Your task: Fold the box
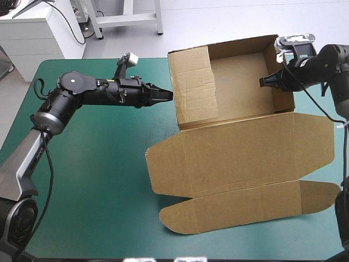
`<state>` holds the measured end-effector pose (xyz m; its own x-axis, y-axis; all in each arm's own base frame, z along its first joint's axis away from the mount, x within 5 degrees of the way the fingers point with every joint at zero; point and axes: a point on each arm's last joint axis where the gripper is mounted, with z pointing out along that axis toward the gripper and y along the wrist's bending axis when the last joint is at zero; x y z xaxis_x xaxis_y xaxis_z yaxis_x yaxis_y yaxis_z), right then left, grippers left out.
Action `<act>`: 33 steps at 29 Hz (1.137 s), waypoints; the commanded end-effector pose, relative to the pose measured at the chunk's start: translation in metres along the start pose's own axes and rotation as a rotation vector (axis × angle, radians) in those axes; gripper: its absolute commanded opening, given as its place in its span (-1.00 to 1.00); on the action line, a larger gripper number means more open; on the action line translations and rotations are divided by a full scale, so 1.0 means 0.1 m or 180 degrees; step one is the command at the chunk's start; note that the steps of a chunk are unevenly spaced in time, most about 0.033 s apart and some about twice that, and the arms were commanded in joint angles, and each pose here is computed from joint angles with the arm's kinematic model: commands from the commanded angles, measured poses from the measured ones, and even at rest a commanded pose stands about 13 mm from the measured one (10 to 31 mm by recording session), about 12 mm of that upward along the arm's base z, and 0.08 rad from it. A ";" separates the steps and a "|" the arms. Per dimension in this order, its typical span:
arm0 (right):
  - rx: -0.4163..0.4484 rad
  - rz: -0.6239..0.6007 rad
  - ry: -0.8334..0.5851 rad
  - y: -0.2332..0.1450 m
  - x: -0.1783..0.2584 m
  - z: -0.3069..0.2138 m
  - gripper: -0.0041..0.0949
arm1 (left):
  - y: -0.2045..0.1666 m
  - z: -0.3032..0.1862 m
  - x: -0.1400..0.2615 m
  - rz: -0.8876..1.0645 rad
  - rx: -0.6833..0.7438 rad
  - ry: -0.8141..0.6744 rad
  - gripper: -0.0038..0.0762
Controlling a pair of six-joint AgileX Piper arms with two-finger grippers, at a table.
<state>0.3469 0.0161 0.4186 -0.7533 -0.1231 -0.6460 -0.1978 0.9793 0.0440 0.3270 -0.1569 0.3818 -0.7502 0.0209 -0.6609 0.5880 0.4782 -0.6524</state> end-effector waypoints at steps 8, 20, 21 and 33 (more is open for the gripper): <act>-0.0052 -0.0014 -0.0385 0.06 -0.09 -0.27 -0.95 | -0.23 -0.13 -0.09 0.0034 0.0229 -0.0201 -0.92; -0.0013 -0.0049 -0.0377 0.09 -0.09 -0.26 -0.94 | -0.27 -0.12 -0.06 0.0085 0.0411 -0.0101 0.00; 0.0030 -0.0070 -0.0372 0.10 -0.09 -0.26 -0.94 | -0.28 -0.12 -0.06 0.0082 0.0417 -0.0105 0.12; 0.0177 -0.0232 -0.0493 0.41 -0.15 -0.23 -0.94 | -0.30 -0.13 -0.01 0.0095 0.0525 0.0062 0.34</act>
<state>0.3470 0.0459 0.4197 -0.7263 -0.2054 -0.6559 -0.1993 0.9762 -0.0850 0.3206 -0.1584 0.3809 -0.7707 0.0767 -0.6325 0.6061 0.3942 -0.6908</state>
